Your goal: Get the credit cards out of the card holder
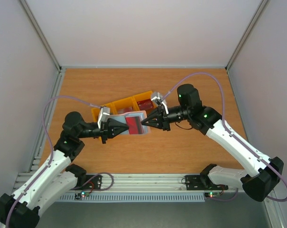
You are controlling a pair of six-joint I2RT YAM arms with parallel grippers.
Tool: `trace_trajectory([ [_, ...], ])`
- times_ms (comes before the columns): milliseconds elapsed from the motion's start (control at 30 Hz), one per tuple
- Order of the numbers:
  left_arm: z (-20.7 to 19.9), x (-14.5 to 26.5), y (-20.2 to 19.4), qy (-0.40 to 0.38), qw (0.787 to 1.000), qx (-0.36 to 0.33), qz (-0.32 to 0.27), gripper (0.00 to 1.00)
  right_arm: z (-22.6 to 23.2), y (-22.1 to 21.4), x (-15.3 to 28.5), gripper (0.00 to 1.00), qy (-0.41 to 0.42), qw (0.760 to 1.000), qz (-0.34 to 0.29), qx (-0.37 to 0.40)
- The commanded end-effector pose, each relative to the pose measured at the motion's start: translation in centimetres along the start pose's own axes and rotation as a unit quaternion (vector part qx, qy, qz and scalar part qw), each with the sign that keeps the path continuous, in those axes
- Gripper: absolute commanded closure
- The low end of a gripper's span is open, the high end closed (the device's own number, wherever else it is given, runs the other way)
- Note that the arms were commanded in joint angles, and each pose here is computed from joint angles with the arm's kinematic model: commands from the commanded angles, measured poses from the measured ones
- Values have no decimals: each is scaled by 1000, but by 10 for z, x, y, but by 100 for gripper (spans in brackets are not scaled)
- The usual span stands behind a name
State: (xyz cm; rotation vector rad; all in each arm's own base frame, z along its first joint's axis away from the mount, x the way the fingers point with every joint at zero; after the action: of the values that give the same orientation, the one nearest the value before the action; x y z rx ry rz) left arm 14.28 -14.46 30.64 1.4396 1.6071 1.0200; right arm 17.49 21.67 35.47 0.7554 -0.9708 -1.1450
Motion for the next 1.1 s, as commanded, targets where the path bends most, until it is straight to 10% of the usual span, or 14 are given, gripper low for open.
trace_trajectory([
  [0,-5,1,7,-6,1000,-26,-11,100,10,1,12,99,-11,1000,-7,24],
  [1067,-10,1,8,-19,998,-51,-16,92,14,5,26,99,-9,999,-11,29],
])
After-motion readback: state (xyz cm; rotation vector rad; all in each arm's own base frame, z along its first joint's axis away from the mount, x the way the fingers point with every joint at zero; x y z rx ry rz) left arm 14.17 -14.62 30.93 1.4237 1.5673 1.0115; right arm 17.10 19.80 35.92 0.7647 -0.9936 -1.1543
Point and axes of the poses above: each gripper's point midway between its finger pads, its own x axis back along the fingers, its own z axis along the line the jaws close on, y = z × x, the point moved 9 cm from there along x, back along the fingers, and after that the axes turned 2 degrees about x, right-handed, at the moved point
